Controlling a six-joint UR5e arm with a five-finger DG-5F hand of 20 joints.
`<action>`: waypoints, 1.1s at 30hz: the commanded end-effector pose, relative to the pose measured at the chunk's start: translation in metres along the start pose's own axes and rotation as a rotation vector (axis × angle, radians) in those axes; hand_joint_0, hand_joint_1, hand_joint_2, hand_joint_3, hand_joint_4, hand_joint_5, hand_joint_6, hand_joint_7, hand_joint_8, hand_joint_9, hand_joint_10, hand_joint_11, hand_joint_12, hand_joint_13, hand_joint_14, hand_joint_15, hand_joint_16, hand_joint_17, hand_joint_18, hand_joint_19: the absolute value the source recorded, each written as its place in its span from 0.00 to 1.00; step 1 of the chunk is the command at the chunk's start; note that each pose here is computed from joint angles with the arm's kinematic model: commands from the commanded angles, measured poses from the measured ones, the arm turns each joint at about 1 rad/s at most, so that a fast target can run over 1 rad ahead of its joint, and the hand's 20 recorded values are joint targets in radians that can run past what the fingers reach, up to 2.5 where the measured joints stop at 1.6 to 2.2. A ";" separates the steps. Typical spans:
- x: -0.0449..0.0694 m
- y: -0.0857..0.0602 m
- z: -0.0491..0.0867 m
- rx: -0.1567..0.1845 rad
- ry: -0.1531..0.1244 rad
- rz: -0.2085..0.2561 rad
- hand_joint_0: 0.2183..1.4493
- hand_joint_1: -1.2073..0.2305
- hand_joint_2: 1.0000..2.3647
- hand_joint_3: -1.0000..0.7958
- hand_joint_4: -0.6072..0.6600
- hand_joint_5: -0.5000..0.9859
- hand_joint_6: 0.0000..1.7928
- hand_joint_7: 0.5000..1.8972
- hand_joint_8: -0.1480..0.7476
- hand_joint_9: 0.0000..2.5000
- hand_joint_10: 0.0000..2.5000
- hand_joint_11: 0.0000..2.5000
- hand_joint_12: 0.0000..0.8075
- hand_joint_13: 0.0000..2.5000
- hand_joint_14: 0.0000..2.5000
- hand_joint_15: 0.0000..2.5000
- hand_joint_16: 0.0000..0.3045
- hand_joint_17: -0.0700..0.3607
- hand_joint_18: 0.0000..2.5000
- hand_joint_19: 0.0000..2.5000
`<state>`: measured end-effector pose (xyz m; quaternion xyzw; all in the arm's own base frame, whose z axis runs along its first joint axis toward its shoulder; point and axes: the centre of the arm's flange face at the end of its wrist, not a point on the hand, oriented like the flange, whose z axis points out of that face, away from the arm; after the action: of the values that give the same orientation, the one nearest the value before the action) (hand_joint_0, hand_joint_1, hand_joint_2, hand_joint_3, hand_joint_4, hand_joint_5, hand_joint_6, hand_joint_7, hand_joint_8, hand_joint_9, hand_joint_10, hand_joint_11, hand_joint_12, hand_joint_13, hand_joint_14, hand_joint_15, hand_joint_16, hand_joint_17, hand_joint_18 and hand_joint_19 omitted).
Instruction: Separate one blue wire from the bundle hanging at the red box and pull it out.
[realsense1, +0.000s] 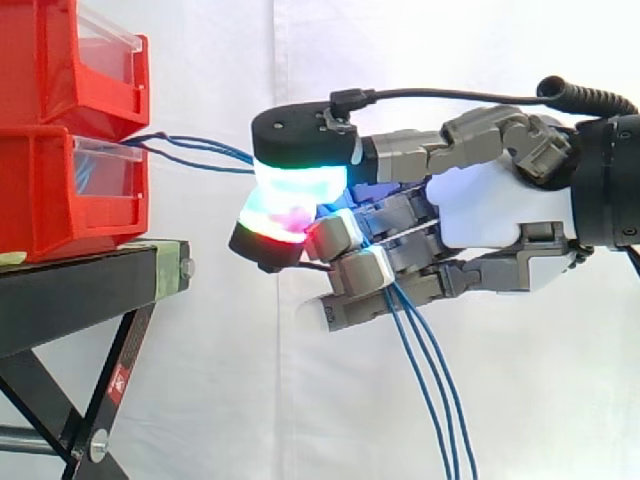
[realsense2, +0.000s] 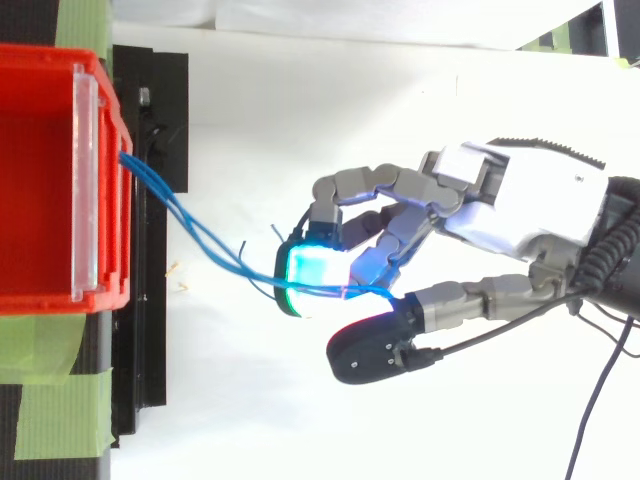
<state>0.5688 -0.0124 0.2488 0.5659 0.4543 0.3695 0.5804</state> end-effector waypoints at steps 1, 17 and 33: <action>-0.003 0.000 -0.002 0.013 -0.006 -0.013 0.37 0.24 0.01 0.35 0.67 0.23 0.37 0.49 0.49 0.46 0.00 0.57 0.38 0.50 0.01 0.50 0.13 0.36 0.23 0.15; -0.006 0.000 -0.001 0.014 -0.010 -0.016 0.30 0.40 0.00 0.31 0.67 0.24 0.36 0.50 0.50 0.47 0.00 0.56 0.38 0.51 0.01 0.51 0.13 0.38 0.23 0.17; -0.006 0.000 -0.001 0.014 -0.010 -0.008 0.32 0.41 0.01 0.40 0.67 0.24 0.35 0.50 0.49 0.48 0.00 0.57 0.38 0.52 0.01 0.50 0.14 0.38 0.25 0.18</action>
<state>0.5662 -0.0174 0.2494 0.5689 0.4573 0.3600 0.5811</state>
